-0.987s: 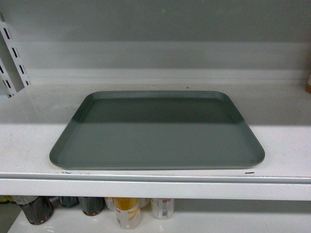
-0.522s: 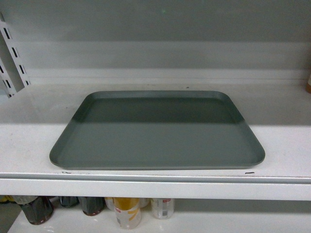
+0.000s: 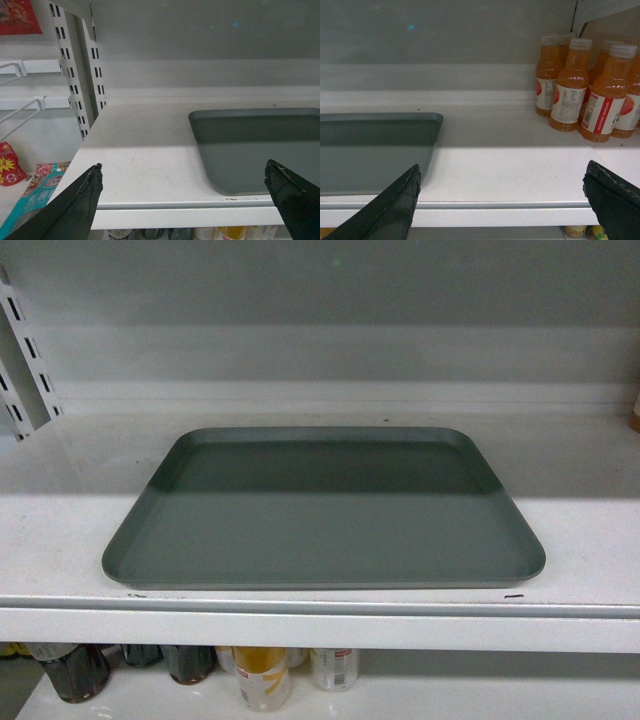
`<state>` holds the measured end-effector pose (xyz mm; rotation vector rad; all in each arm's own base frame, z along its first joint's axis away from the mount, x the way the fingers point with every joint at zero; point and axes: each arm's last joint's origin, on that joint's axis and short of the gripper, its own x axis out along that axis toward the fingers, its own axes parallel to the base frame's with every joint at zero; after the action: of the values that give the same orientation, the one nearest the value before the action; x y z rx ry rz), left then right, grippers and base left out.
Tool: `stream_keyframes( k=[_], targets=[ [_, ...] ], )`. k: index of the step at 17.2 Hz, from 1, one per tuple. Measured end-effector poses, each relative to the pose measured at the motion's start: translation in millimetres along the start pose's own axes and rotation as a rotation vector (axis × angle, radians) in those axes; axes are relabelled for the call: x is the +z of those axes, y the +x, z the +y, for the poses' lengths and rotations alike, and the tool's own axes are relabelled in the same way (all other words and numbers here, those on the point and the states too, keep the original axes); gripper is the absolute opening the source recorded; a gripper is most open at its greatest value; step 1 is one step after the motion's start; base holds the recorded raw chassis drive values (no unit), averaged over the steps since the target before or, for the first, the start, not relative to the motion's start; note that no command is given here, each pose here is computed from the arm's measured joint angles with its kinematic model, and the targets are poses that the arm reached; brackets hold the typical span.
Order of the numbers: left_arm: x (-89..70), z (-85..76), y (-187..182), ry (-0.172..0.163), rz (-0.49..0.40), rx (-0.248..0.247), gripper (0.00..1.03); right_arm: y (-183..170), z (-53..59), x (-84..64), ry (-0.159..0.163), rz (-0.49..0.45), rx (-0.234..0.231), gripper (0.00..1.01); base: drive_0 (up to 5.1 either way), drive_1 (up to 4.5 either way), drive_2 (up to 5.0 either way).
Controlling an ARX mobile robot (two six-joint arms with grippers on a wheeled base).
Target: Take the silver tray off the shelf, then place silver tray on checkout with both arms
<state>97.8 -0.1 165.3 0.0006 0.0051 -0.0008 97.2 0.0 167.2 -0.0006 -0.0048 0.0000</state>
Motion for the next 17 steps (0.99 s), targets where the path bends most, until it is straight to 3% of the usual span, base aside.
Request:
stream_keyframes(
  k=[1, 2, 3, 4, 7, 13, 17],
  targets=[
    [0.0, 0.0, 0.0, 0.0, 0.0, 0.0, 0.98, -0.2, 0.0, -2.1, 0.026, 0.054, -0.017, 0.98, 0.0, 0.0, 0.0],
    [-1.4, -0.7, -0.6, -0.019, 0.135, 0.024, 0.98, 6.8, -0.5, -6.4, 0.102, 0.145, -0.041, 0.98, 0.0, 0.0, 0.0],
    [1.6, 0.3, 16.5, -0.052, 0.263, 0.024, 0.98, 19.0, 0.9, 2.3, 0.128, 0.096, -0.016, 0.98, 0.0, 0.0, 0.0],
    [2.4, 1.8, 37.6, -0.057, 0.233, 0.003, 0.98, 33.9, 5.0, 2.6, 0.111, 0.091, 0.02, 0.98, 0.0, 0.0, 0.0],
    [-5.7, 1.1, 55.8, -0.056, 0.248, -0.038, 0.98, 48.9, 13.1, 2.7, 0.078, 0.082, 0.066, 0.98, 0.0, 0.0, 0.0],
    [-17.0, -0.9, 93.8, -0.046, 0.273, -0.075, 0.98, 81.4, 25.2, -2.3, 0.045, 0.086, 0.113, 0.98, 0.0, 0.0, 0.0],
    [-18.0, -5.7, 127.9, -0.032, 0.296, -0.113, 0.98, 125.4, 38.2, -9.7, 0.012, 0.11, 0.16, 0.98, 0.0, 0.0, 0.0]
  ],
)
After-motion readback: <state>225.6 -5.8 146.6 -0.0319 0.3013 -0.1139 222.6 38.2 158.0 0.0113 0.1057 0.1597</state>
